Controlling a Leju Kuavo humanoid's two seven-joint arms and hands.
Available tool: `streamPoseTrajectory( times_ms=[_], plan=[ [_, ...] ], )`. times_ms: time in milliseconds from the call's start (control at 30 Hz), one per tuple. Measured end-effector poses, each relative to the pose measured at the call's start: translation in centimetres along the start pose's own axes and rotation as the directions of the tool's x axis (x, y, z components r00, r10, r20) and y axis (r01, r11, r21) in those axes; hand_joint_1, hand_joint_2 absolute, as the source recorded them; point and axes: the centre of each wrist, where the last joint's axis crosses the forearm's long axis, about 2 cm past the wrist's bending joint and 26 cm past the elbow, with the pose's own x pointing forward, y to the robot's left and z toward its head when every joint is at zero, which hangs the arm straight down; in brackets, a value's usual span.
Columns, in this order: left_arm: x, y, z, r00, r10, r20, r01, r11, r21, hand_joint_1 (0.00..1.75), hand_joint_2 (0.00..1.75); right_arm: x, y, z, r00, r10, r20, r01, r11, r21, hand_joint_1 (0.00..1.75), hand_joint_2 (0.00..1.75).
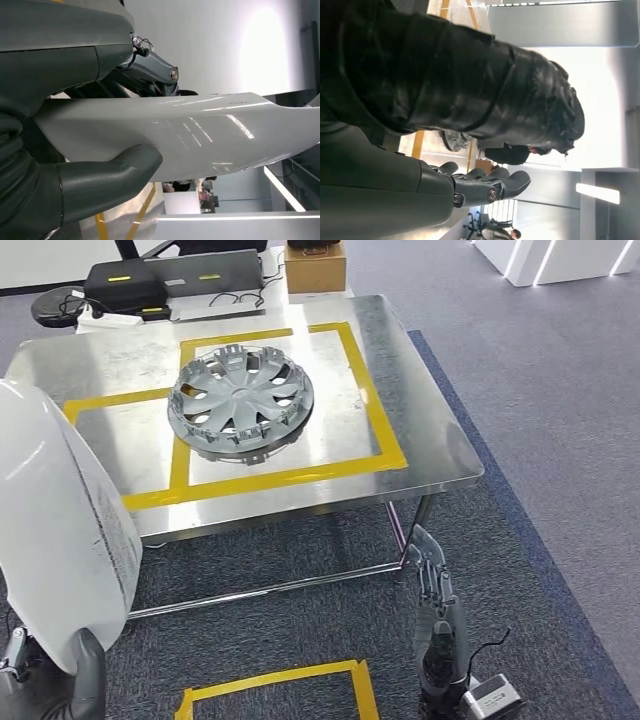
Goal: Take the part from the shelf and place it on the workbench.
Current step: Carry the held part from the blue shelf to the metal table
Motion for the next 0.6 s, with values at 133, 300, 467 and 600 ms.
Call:
streamPoseTrajectory(
  times_ms=[133, 300, 467, 600],
  plan=[
    [0.0, 0.0, 0.0, 1.0, 0.0, 0.0, 0.0, 1.0, 0.0, 1.75, 1.75, 0.0, 0.0, 0.0, 1.0, 0.0, 0.0, 0.0, 1.0, 0.0, 0.0, 0.0],
    [0.0, 0.01, 0.0, 1.0, 0.0, 0.001, 0.0, 1.0, 0.0, 1.75, 1.75, 0.0, 0.0, 0.0, 1.0, 0.0, 0.0, 0.0, 1.0, 0.0, 0.0, 0.0],
    [0.04, 0.05, -0.01, 1.0, 0.001, 0.003, -0.001, 1.0, 0.0, 1.75, 1.75, -0.02, -0.01, 0.0, 1.0, 0.0, 0.0, 0.0, 1.0, 0.0, 0.0, 0.0],
    [0.07, 0.11, 0.03, 1.0, -0.006, 0.005, 0.006, 1.0, 0.002, 1.75, 1.75, -0.06, -0.03, 0.02, 1.0, 0.0, -0.002, 0.0, 1.0, -0.001, 0.0, 0.0]
  ],
)
